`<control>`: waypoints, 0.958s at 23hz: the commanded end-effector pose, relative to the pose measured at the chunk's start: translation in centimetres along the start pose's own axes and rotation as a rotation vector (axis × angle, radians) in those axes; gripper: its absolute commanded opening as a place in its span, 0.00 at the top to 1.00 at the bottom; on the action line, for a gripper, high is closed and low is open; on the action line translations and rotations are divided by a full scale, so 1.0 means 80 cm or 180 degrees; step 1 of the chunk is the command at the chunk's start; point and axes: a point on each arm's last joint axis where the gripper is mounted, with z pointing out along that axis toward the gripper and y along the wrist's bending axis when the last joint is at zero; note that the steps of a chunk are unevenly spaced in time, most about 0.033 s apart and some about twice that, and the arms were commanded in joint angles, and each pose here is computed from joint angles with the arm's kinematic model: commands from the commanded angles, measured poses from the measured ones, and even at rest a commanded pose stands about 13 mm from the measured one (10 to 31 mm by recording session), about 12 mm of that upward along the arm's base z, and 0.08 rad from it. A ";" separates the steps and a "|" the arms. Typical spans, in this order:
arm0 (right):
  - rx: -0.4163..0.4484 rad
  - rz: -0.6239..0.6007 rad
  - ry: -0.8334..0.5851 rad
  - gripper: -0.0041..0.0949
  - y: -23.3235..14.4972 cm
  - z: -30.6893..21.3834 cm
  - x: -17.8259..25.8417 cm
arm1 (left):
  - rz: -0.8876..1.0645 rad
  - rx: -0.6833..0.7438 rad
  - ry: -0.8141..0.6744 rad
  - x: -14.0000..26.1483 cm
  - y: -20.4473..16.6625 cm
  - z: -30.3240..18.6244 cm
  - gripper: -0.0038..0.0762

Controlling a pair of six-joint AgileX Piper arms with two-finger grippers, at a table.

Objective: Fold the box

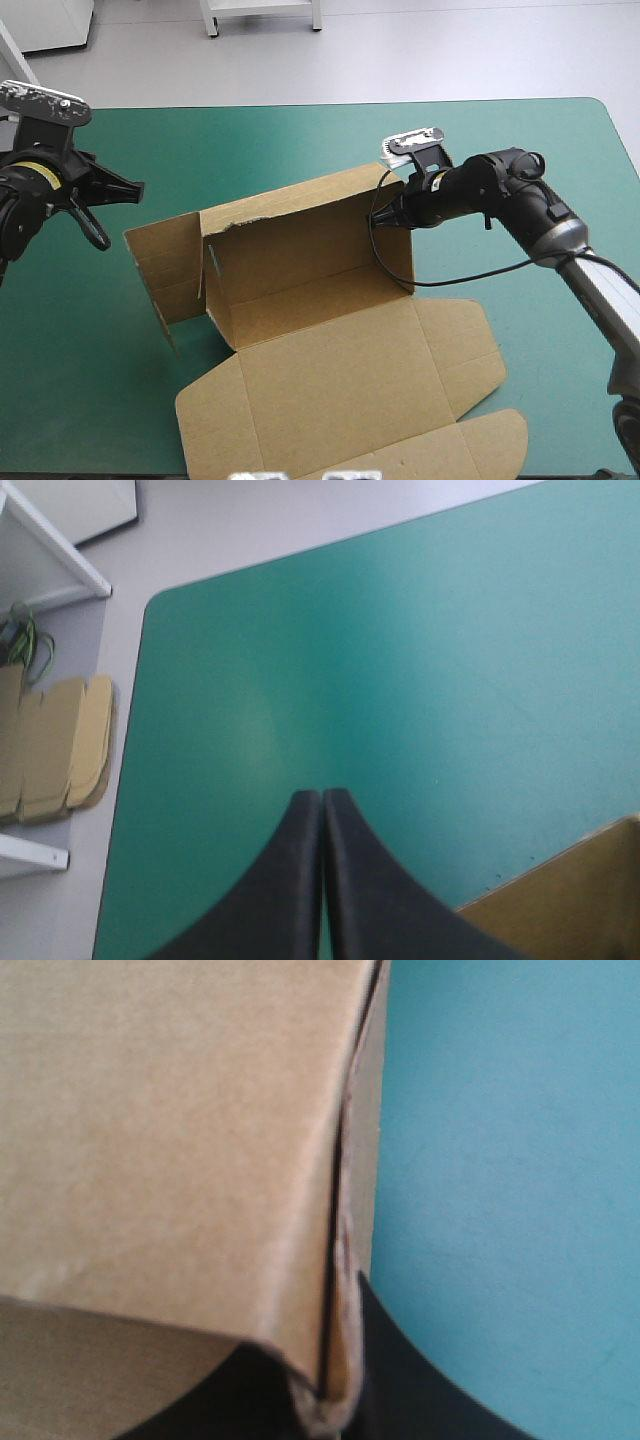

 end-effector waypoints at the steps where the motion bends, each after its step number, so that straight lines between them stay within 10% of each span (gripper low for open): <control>1: -0.0067 0.0148 -0.0102 0.96 0.005 -0.058 0.000 | -0.0243 0.0063 -0.0039 -0.005 0.025 0.017 0.96; 22: 0.0031 0.0497 0.0434 0.96 -0.077 0.088 -0.061 | -0.0583 0.0338 0.0149 0.000 0.050 0.090 0.96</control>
